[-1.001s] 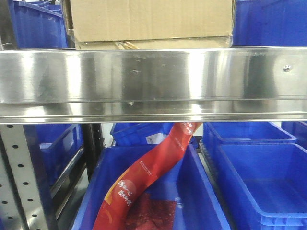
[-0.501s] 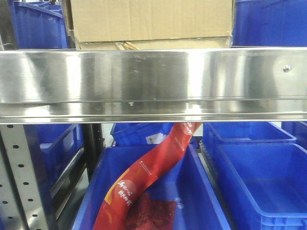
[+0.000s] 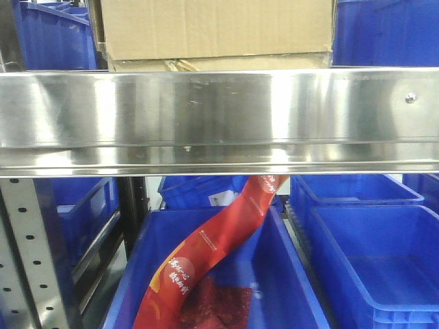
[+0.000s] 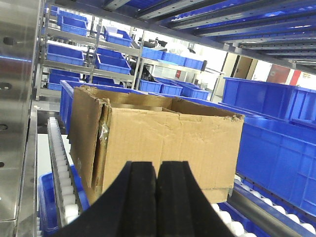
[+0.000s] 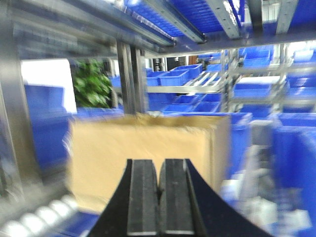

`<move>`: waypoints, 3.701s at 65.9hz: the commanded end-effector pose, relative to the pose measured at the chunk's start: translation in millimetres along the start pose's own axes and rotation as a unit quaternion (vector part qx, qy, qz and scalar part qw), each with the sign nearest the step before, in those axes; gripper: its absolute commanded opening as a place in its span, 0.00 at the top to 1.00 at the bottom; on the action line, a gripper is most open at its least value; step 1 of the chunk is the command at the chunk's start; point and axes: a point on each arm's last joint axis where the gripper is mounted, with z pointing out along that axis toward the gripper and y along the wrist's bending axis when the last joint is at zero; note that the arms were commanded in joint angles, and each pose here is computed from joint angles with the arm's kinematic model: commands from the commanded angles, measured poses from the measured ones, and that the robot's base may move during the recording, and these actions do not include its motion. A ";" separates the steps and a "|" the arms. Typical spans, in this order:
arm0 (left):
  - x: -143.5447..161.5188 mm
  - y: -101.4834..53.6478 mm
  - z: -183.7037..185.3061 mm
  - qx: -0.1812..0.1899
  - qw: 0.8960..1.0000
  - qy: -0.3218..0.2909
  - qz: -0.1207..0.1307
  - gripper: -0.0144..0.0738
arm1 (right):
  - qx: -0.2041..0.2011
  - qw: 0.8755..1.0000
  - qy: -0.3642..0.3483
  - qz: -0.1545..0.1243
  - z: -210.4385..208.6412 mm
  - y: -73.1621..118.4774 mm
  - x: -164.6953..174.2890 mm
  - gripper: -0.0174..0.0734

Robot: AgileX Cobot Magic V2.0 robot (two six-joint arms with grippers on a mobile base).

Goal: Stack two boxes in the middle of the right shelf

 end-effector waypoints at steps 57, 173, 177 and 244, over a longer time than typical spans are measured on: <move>-0.7 0.1 -1.3 0.001 1.000 -0.006 0.001 0.96 | 0.179 0.982 0.058 -0.027 -47.0 -17.7 146.9 0.99; 153.3 54.3 -70.7 -0.191 0.972 0.014 0.135 0.96 | 0.180 0.982 0.057 -0.027 -47.0 -17.8 146.7 0.99; 153.9 54.5 -70.8 -0.191 0.972 0.017 0.134 0.96 | 0.180 0.982 0.057 -0.027 -47.0 -17.8 146.7 0.99; 151.0 53.8 -70.6 -0.190 0.974 -0.002 0.123 0.96 | 0.180 0.982 0.057 -0.027 -47.0 -17.8 146.7 0.99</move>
